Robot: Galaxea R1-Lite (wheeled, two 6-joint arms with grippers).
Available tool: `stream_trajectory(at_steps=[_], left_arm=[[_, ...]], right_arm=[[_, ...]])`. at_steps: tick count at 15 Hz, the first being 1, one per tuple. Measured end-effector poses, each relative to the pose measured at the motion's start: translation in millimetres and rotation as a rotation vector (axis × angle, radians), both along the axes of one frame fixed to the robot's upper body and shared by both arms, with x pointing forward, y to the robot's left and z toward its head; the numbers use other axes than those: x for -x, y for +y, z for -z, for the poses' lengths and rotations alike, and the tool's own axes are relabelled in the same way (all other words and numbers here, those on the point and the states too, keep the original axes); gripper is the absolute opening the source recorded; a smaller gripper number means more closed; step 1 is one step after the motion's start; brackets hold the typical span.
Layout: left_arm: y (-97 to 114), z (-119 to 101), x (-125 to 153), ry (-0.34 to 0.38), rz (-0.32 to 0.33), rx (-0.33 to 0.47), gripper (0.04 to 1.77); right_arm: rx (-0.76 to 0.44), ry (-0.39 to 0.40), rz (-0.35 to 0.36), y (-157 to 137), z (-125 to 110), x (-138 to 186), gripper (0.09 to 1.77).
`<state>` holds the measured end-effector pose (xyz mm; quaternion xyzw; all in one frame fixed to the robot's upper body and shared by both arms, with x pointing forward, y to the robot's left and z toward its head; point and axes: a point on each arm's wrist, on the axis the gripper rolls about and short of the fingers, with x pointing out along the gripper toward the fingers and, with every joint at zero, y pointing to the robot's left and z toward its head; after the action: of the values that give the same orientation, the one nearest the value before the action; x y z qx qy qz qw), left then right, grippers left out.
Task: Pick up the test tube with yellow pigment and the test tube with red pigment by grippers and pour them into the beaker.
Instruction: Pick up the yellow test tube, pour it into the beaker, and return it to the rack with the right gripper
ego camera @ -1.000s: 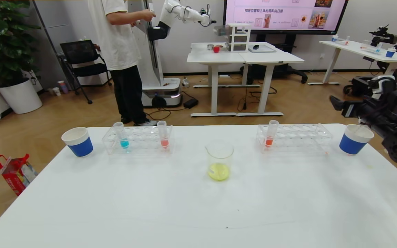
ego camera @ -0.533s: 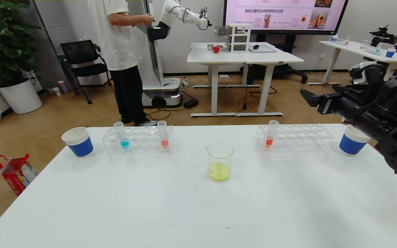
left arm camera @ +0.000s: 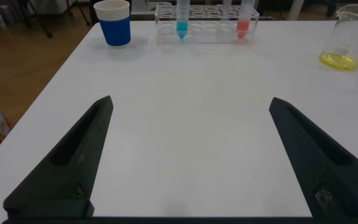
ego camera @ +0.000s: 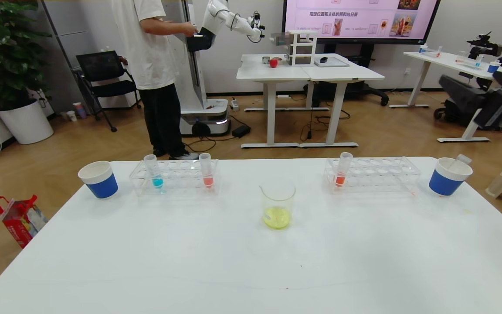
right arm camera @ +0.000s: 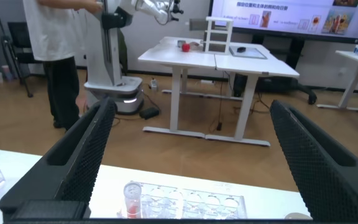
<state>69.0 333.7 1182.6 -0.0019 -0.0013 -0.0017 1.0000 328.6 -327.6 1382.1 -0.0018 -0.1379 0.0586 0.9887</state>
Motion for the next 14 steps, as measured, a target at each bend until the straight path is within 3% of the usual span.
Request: stream_trajectory(at_steps=[2, 5, 9, 14], left_arm=[[0.0, 0.0, 0.0, 0.0, 0.0, 0.0, 1.75], [0.0, 0.0, 0.0, 0.0, 0.0, 0.0, 1.75], [0.0, 0.0, 0.0, 0.0, 0.0, 0.0, 1.75], [0.0, 0.0, 0.0, 0.0, 0.0, 0.0, 1.75]], right_arm=[[-0.025, -0.033, -0.004, -0.5, -16.3, 48.7, 1.74], [-0.041, -0.065, -0.005, -2.5, -19.6, 118.1, 1.73], [-0.054, -0.069, 0.042, -7.4, 5.6, 203.6, 1.73], [-0.009, -0.119, 0.066, -8.3, 57.2, 277.6, 1.74]])
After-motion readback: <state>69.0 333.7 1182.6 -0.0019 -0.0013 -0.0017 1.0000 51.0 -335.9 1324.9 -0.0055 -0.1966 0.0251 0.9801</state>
